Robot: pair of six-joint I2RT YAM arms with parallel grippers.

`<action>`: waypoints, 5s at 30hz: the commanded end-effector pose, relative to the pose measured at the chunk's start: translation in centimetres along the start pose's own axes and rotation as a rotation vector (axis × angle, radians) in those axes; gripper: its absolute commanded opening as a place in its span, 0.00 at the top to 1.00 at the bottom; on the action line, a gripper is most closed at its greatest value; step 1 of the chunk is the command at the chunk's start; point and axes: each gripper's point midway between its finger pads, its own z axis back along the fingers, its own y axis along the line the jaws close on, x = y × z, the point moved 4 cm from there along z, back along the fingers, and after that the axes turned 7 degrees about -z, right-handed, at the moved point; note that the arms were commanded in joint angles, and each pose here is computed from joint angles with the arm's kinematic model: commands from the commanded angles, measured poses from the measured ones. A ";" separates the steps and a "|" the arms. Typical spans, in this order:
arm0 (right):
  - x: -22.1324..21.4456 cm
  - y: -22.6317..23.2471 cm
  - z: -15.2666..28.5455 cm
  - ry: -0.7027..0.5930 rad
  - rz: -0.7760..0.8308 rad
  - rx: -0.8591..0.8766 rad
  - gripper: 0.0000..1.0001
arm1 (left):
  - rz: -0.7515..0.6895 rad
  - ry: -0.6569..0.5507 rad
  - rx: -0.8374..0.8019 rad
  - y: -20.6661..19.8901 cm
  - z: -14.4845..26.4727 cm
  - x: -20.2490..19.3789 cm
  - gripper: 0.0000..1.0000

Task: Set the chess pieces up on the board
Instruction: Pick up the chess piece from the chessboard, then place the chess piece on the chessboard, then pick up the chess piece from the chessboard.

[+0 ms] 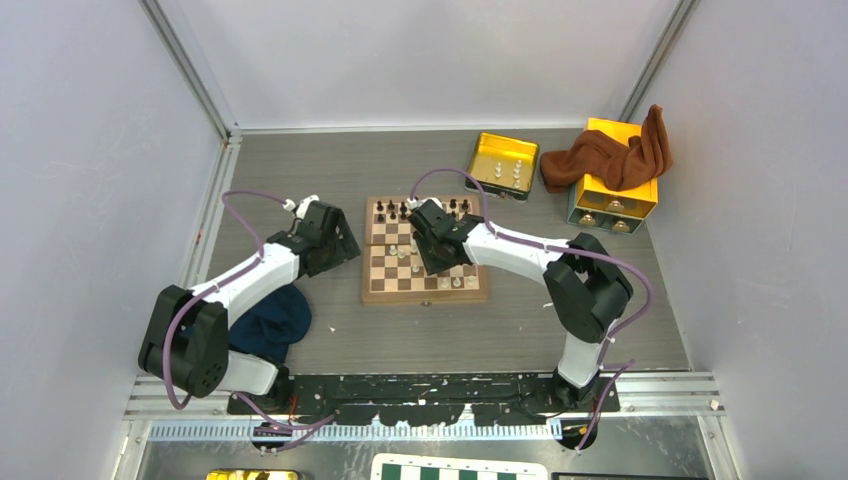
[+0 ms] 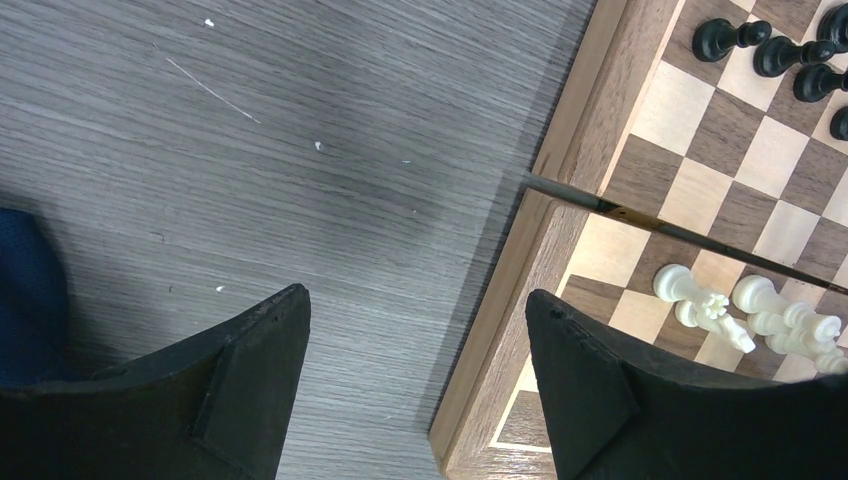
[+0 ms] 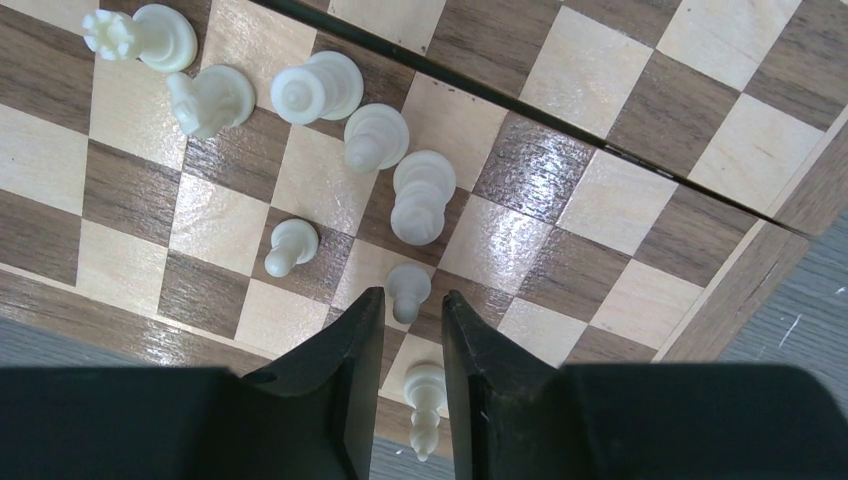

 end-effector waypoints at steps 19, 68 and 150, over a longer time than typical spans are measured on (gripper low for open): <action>2.9 0.5 1.0 -0.082 -0.002 0.024 0.97 | -0.004 -0.048 -0.019 -0.8 0.0 1.8 0.20; -0.6 -7.6 3.2 -0.057 -0.149 -0.113 0.97 | -0.001 -0.028 -0.028 -1.0 -0.3 1.4 0.20; 4.5 3.0 1.9 -0.057 0.028 0.086 0.69 | 0.006 -0.078 -0.033 0.2 1.6 1.3 0.20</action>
